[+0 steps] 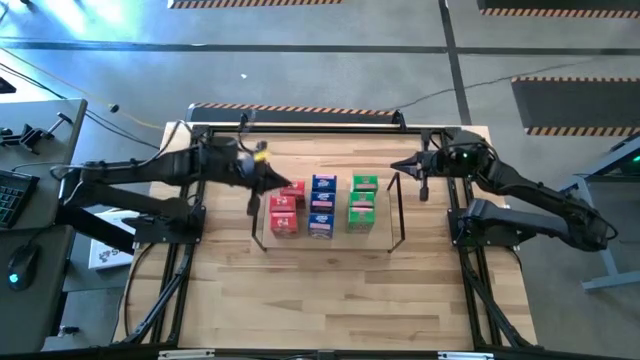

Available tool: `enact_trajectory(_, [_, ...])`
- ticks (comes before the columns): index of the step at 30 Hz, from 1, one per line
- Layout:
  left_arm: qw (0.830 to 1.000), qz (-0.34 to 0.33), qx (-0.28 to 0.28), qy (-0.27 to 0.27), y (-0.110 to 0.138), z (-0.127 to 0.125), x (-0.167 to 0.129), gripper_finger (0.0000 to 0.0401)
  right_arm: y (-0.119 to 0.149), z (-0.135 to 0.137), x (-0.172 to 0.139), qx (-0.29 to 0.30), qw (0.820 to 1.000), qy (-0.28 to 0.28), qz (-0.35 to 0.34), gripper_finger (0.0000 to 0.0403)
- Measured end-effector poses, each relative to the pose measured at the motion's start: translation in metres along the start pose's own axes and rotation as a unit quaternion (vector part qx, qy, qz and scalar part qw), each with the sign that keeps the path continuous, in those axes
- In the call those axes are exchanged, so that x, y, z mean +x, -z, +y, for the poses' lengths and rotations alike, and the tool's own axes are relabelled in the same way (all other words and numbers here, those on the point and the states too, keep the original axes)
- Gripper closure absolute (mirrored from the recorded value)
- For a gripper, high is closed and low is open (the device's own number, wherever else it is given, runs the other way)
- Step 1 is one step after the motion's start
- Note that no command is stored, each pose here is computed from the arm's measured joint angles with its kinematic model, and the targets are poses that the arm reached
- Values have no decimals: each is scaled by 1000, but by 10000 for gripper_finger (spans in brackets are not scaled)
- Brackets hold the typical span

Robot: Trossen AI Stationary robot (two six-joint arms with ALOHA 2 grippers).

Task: Stack cereal on shelf
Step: Return to Home Position

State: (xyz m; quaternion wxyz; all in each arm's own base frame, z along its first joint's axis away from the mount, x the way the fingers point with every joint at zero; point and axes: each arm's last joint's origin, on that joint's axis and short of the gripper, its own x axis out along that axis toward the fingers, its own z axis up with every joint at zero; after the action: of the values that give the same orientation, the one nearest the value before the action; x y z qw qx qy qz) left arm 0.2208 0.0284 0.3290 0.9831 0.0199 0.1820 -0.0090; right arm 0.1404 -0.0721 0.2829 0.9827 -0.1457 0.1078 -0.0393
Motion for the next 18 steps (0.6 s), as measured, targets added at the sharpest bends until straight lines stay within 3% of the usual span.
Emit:
enact_trajectory(8, [998, -49, 1, -37, 39, 27, -18, 401, 19, 7, -17, 35, 998, 31, -40, 403])
enact_trajectory(18, [994, -72, -12, -80, 81, 32, -31, 401, 37, 22, -36, 53, 992, 75, -88, 403])
